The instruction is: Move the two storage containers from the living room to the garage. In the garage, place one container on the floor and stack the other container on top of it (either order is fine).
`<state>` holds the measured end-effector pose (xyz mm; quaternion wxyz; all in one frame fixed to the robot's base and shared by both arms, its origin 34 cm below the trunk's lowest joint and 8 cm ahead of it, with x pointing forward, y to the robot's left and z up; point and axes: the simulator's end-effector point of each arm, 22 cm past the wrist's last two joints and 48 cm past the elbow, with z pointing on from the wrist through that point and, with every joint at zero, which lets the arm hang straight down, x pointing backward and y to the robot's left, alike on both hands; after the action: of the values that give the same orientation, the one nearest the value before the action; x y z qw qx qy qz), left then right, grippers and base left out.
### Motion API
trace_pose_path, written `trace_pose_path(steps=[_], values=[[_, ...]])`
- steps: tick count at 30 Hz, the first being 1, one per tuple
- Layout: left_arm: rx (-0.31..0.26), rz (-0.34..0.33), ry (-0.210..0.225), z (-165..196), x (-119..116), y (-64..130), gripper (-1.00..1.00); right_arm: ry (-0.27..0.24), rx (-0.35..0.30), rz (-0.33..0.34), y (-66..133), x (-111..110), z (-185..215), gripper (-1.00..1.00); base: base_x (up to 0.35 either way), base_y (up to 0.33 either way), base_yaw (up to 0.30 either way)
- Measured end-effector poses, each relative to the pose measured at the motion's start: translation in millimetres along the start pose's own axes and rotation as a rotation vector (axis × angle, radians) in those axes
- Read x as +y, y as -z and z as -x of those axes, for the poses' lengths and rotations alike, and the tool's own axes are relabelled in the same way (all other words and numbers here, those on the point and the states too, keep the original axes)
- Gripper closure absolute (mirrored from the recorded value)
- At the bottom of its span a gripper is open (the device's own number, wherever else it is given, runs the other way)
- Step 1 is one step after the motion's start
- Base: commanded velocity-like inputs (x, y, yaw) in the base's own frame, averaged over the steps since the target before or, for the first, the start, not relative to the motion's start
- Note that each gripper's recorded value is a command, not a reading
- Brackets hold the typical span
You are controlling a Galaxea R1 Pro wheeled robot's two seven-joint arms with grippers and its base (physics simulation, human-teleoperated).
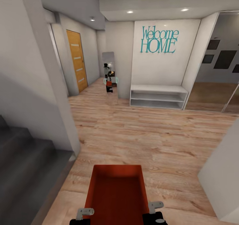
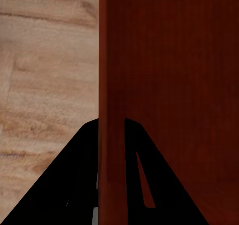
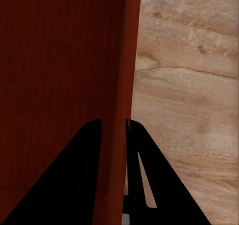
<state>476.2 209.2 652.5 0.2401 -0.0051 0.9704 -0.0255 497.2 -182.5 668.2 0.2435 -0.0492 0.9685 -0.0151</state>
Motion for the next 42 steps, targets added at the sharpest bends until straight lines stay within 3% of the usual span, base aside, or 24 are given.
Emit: trace_pose_path(steps=[42], values=[[0.000, 0.000, 0.000, -0.1, 0.0, 0.0, 1.00, 0.000, 0.000, 0.000, 0.0, 0.0, 0.0, 1.00, 0.343, 0.000, 0.000]])
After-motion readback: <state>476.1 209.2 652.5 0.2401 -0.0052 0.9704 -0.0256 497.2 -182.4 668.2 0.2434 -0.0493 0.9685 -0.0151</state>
